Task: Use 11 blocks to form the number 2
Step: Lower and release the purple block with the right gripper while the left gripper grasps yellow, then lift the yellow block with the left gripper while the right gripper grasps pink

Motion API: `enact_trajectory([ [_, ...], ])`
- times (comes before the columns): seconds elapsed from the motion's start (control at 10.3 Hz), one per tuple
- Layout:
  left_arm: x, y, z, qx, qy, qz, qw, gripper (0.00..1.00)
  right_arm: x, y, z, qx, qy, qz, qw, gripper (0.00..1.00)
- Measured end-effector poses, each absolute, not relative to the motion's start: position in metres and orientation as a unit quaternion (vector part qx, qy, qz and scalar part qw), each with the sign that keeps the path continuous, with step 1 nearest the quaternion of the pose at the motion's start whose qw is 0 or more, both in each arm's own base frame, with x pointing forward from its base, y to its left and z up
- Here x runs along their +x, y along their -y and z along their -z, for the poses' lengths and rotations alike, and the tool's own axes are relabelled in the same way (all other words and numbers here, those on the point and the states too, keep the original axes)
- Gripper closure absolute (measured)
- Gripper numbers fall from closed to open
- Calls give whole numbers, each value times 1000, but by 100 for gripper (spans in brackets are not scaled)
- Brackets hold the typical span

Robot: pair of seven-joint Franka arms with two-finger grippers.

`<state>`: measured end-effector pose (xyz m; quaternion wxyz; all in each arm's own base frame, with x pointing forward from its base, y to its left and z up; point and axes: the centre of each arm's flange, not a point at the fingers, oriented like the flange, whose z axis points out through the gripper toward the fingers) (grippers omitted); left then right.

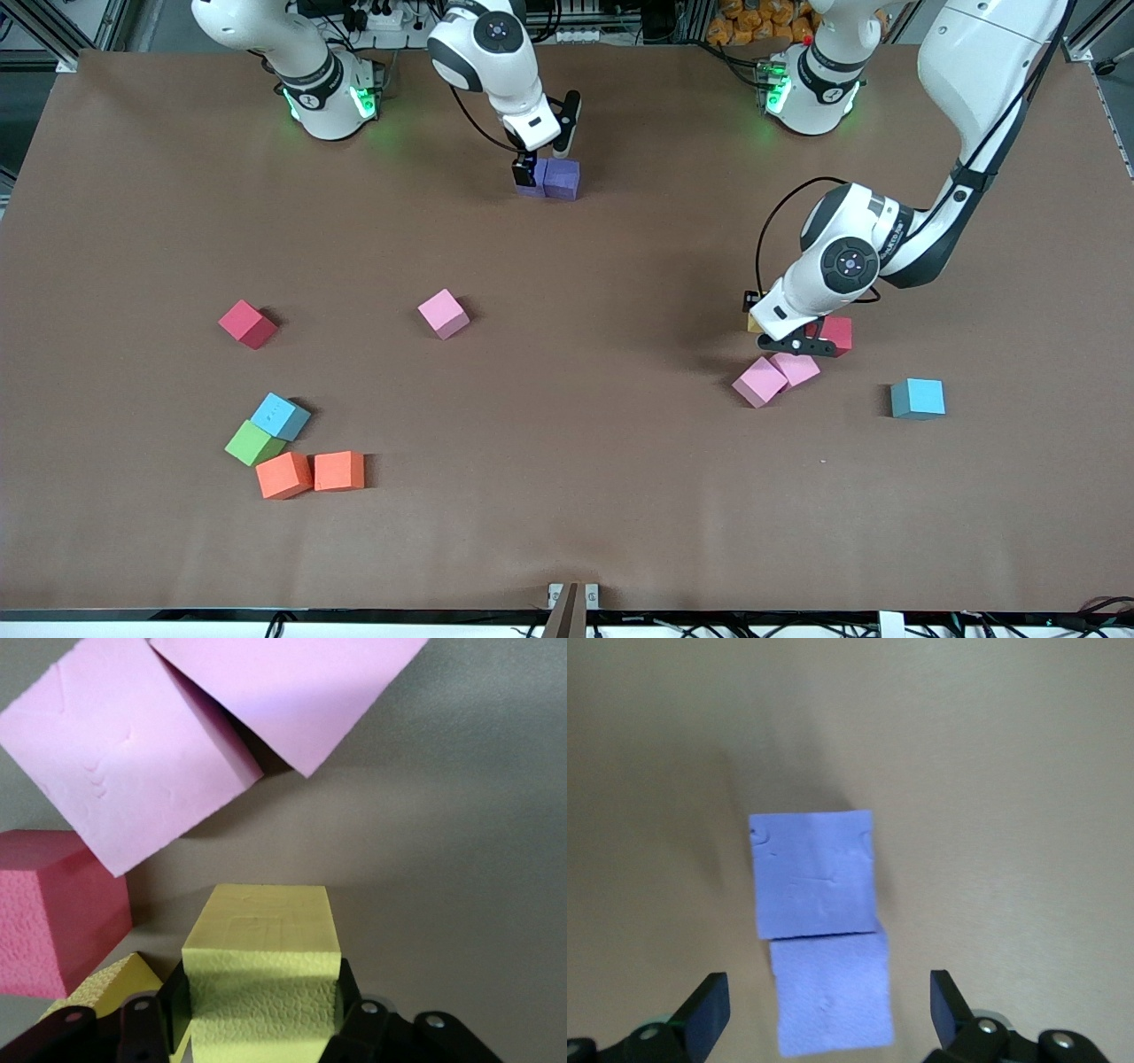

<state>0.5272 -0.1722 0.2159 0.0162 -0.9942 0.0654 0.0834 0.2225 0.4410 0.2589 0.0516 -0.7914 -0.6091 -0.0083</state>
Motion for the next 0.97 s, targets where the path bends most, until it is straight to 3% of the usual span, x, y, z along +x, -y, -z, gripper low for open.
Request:
enact_trajectory([
  [0.19, 529, 173, -218, -995, -65, -80, 15, 45, 284, -419, -284, -828, 558, 18, 56, 0],
  [0.39, 531, 181, -222, -994, -73, -74, 11, 46, 383, -360, -307, -875, 481, 35, 52, 0],
  [0.58, 524, 211, -234, -993, -99, -65, 1, 45, 464, -293, -330, -898, 436, -24, 46, 0],
  [0.78, 519, 237, -250, -991, -126, -52, -6, 41, 514, -265, -336, -913, 403, -48, 37, 0],
  [0.97, 510, 253, -261, -985, -165, -51, -5, 42, 537, -253, -305, -921, 384, -63, 21, 0],
])
